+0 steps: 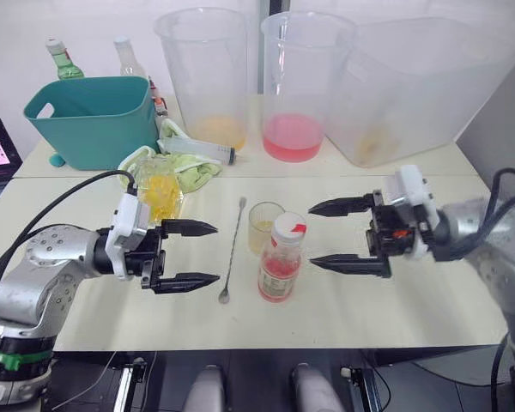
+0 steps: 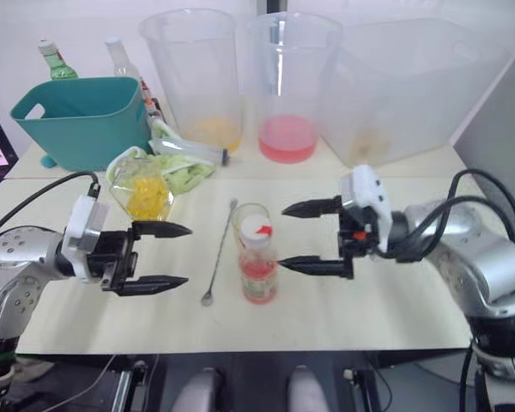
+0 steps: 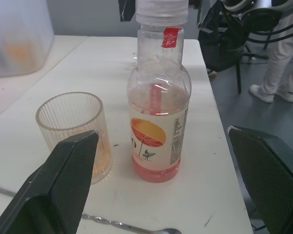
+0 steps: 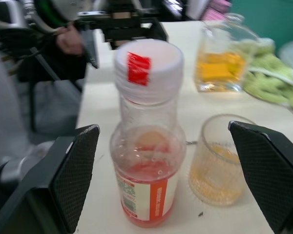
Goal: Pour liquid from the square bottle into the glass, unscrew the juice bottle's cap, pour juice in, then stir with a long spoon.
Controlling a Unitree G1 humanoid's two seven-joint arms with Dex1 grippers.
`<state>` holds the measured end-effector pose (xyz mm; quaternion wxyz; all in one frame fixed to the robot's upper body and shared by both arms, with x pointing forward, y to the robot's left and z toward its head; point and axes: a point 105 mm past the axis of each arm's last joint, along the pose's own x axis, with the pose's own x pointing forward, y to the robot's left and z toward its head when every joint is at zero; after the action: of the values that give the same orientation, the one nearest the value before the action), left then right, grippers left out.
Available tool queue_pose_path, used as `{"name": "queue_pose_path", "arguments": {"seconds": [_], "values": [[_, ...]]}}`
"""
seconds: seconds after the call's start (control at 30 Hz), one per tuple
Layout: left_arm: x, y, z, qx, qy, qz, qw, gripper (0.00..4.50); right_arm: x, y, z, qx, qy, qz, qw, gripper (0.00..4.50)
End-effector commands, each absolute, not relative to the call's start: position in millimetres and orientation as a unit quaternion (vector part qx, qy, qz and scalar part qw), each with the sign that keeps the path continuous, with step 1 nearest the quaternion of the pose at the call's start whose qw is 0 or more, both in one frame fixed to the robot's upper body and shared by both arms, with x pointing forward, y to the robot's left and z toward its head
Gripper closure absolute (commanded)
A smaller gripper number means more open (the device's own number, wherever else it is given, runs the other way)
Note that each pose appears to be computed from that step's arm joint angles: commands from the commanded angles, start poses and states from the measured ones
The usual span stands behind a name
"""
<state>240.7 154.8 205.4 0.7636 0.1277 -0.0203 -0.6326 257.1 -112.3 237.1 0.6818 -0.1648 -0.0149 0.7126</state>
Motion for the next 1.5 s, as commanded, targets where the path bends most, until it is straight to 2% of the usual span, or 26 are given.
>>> {"name": "queue_pose_path", "arguments": {"seconds": [0.03,0.17,0.43,0.6,0.73,0.8,0.83,1.0,1.3,1.5], "values": [[228.3,161.1,217.8,0.146,-0.038,-0.604,0.783,0.0,261.4,-105.6,236.5,-0.184,-0.028,0.763,0.619,0.02],[213.8,165.1,214.2,0.14,-0.029,-0.575,0.805,0.0,267.1,-95.4,231.8,-0.181,-0.025,0.799,0.573,0.02],[201.4,179.7,199.1,0.121,-0.013,-0.533,0.837,0.0,277.9,-84.6,224.9,-0.164,-0.031,0.804,0.571,0.02],[201.0,181.4,194.1,0.119,-0.008,-0.529,0.84,0.0,275.7,-84.3,225.2,-0.152,-0.032,0.808,0.569,1.34],[206.4,181.4,192.6,0.118,-0.008,-0.538,0.835,0.0,271.1,-83.8,225.6,-0.145,-0.039,0.804,0.575,2.83],[210.2,180.3,192.6,0.118,-0.01,-0.545,0.83,0.0,267.8,-84.8,225.4,-0.142,-0.038,0.801,0.581,3.34],[211.7,179.7,192.7,0.117,-0.01,-0.549,0.828,0.0,266.2,-85.3,225.3,-0.14,-0.037,0.799,0.583,3.45],[224.0,175.0,192.7,0.119,-0.015,-0.569,0.814,0.0,260.3,-90.3,228.4,-0.135,-0.044,0.775,0.615,3.46],[242.2,166.8,190.2,0.115,-0.018,-0.61,0.784,0.0,252.3,-85.8,234.9,-0.105,-0.061,0.655,0.746,3.47],[253.6,156.6,188.0,0.106,-0.024,-0.636,0.764,0.0,236.4,-72.1,230.3,-0.076,-0.075,0.602,0.791,3.47]]}}
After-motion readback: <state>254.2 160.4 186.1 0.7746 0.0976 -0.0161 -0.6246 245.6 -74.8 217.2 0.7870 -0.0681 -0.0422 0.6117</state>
